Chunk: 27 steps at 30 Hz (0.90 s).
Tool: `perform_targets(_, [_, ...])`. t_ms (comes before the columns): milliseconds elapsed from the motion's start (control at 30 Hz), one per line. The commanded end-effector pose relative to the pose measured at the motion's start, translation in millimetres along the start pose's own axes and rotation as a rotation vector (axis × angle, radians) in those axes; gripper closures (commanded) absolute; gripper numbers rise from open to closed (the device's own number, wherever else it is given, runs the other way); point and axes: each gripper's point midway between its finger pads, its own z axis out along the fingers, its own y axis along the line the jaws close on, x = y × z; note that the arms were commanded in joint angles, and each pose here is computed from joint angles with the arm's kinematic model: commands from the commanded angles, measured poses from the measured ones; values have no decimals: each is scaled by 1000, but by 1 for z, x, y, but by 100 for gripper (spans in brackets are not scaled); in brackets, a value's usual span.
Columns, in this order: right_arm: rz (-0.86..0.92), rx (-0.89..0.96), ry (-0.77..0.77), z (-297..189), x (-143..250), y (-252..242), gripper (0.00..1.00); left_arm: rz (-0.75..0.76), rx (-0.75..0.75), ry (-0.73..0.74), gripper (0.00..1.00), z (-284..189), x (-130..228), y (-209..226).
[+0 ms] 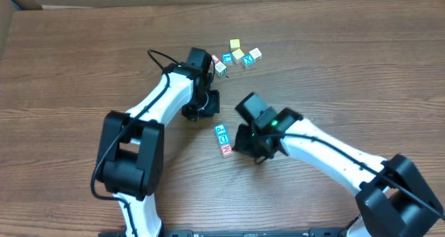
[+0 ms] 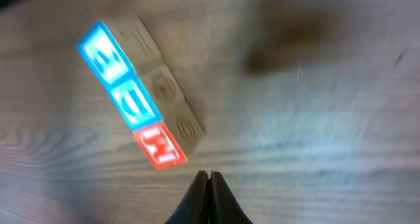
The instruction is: Flip 3 blocks
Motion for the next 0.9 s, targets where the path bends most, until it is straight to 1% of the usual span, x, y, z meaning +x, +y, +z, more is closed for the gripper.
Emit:
perform_targets(0, [151,64,-30,16,19,-13,96,78,16,0,96,4,-5,-2])
perform_targets(167, [217,16,-43,30,35,0,96,137,90,12,96,5,-4,-14])
perform_targets(300, [257,-4,-94,33,35,8,96,135,113,32,96,5,1,-17])
perform_targets(433, [303,19,-155,35,31,5,96,160,109,52,96,7,6,-16])
perform_targets(500, [334,32,-156,39,31,2,96,173,109,61,96,8,8,-16])
perform_targets(633, [338,43,-147,51,30,0,96,194,142,78,96,7,12,-21])
perform_targets(867, [335,5,-118,59,32,9,96,205,142,80,96,9,12,-20])
